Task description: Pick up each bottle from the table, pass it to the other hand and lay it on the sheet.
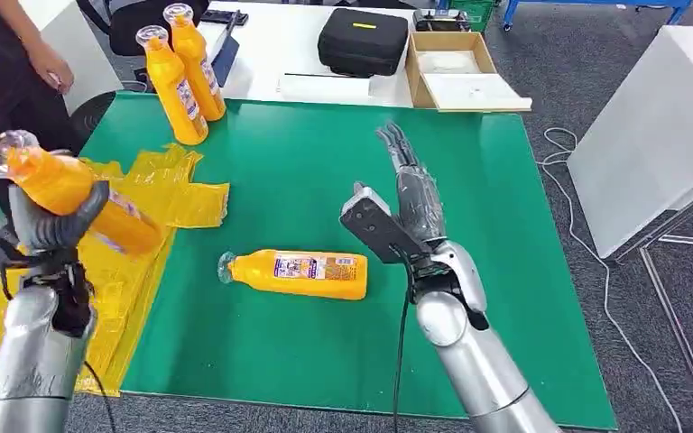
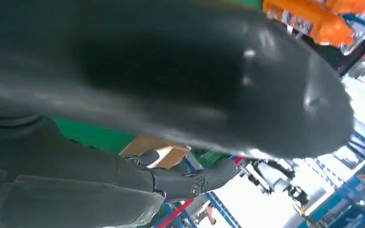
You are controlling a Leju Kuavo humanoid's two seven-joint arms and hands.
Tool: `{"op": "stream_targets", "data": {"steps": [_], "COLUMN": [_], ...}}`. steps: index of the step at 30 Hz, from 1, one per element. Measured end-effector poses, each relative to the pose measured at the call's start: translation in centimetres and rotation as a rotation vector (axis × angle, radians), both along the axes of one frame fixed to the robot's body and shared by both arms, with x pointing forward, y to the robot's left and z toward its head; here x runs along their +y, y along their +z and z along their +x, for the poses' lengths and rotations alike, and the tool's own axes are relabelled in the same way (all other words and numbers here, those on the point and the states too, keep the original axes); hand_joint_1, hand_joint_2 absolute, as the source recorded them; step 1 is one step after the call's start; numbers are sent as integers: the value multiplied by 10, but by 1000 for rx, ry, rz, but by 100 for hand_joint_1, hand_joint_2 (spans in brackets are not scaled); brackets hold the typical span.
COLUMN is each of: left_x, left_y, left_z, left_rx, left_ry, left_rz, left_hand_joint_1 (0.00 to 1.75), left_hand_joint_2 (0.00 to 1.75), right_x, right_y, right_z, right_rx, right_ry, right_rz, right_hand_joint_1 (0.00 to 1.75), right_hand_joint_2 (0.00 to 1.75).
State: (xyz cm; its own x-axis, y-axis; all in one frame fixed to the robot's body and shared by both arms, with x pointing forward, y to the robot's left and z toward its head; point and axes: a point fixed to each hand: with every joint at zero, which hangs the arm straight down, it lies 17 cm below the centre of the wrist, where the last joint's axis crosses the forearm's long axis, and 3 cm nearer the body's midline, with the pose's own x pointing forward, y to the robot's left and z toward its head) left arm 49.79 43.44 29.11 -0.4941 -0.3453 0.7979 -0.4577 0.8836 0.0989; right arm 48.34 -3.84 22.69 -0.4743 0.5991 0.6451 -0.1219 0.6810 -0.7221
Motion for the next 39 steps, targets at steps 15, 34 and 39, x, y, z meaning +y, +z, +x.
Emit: {"op": "stream_targets", "data": {"steps": [15,34,39], "left_x": [-29,-50,-55], "left_y": [-38,-180,-198], "left_z": [45,20,14], "left_rx": [157,458,493], "left_ry": [429,289,263], "left_rz": [1148,1212,1198], "left_hand_joint_1": [175,175,175], "left_hand_joint_2": [175,175,175], "right_x": [28,58,64], "right_y": [-20,-39,-41], "right_z": [-11,-23,-24], "right_rx": [60,79,84], "right_ry": [108,211,219], "right_rz": [-13,-58,-68], "right_hand_joint_1": [0,0,0], "right_hand_joint_2": [0,0,0]}}
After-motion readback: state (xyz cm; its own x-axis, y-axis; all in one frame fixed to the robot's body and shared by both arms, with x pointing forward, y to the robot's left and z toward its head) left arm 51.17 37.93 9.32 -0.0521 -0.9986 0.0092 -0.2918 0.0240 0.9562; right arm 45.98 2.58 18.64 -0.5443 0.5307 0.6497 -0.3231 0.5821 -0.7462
